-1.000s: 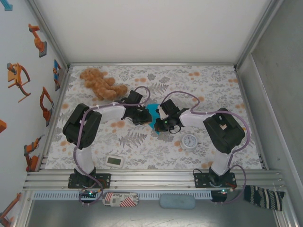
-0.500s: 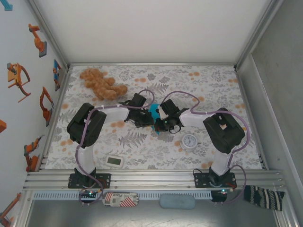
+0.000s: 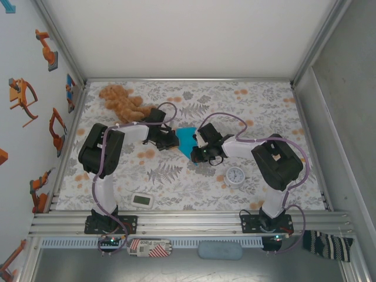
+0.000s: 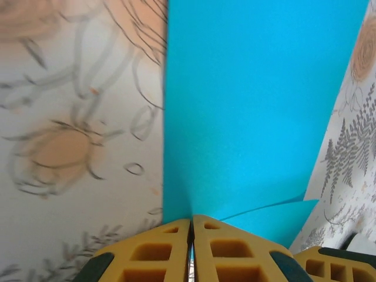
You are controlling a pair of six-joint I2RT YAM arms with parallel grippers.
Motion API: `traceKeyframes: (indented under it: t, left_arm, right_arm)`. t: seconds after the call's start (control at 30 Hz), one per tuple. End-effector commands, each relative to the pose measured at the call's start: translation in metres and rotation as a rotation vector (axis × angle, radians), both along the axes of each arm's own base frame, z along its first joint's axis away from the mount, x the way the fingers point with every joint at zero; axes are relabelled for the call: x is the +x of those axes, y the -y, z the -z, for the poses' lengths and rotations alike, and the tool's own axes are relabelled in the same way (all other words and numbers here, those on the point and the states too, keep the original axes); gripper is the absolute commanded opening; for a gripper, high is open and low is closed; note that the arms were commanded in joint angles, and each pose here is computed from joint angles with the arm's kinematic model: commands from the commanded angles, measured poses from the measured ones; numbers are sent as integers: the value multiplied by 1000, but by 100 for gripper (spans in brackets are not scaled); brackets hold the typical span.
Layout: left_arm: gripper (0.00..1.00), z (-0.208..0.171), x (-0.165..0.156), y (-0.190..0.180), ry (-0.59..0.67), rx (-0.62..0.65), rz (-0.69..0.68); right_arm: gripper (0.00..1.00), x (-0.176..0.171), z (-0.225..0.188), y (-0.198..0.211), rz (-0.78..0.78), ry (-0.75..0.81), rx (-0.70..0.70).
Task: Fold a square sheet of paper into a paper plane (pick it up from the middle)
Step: Third fold the triangle at the center of the table.
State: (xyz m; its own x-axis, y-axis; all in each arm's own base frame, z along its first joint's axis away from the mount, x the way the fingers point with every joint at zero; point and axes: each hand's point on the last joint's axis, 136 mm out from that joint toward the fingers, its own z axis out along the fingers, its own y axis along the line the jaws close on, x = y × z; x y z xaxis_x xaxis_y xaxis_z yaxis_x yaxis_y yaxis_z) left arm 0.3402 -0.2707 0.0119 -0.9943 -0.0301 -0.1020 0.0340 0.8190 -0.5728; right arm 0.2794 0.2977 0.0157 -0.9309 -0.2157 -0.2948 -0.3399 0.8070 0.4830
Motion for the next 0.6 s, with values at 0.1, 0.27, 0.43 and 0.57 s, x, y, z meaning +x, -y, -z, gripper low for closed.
traceKeyframes:
  t: [0.1, 0.27, 0.43, 0.57]
  left_arm:
    - [12, 15, 22, -54, 26, 174, -79]
    - [13, -23, 30, -52, 96, 144, -88]
    - [19, -55, 22, -48, 135, 59, -145]
    - [30, -58, 10, -48, 126, -14, -222]
  right_arm:
    - [0, -27, 27, 28, -12, -103, -136]
    - [0, -2, -31, 3, -12, 31, 3]
    - [0, 19, -85, -5, 107, 149, 133]
    - [7, 26, -87, -7, 256, 130, 214]
